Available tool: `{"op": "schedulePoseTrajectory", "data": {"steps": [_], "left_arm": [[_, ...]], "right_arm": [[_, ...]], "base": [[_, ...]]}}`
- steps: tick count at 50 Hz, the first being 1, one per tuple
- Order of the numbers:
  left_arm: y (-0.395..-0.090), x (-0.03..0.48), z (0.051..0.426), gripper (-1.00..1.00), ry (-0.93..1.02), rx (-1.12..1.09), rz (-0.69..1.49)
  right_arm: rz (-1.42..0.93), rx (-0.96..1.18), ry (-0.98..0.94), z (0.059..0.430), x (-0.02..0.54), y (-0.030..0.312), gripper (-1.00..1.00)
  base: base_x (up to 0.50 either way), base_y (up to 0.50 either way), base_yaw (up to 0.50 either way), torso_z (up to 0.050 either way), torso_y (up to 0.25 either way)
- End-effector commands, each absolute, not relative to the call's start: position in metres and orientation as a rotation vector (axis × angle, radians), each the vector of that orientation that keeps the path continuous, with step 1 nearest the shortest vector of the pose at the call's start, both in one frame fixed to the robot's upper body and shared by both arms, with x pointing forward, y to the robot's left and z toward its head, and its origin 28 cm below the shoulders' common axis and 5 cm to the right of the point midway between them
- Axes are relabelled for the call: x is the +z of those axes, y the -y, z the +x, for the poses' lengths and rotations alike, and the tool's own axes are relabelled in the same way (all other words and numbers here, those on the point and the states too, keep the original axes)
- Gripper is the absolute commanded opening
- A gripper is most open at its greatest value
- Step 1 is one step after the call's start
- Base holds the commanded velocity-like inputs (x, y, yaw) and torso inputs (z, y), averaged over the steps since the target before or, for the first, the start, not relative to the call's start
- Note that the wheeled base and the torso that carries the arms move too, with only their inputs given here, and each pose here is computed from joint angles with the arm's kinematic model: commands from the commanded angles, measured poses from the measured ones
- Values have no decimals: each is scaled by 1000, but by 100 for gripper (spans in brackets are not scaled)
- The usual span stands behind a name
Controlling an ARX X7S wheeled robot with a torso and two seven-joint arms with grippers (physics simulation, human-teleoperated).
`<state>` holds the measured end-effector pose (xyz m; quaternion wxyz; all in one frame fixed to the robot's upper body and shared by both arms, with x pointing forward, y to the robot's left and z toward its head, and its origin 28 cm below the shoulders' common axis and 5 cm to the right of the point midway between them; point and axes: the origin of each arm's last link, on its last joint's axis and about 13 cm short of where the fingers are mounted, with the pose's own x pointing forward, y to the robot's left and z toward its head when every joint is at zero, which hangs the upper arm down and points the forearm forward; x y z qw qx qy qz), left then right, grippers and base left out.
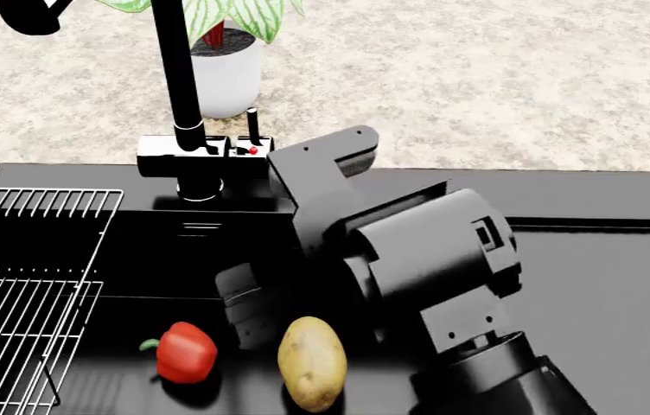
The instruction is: Pick the vegetables from the sink and place them on the cutting board.
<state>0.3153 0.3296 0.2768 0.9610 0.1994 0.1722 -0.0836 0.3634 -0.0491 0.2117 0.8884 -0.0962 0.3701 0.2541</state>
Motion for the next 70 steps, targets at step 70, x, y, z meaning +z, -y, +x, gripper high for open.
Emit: {"op": "schedulePoseTrajectory", "data": {"steps": [70], "left_arm": [[-339, 249, 312, 100, -369, -217, 333]], "right_arm": [[-104, 370, -917, 384, 145, 48, 100]], "base": [[0, 0, 0, 0, -3]]}}
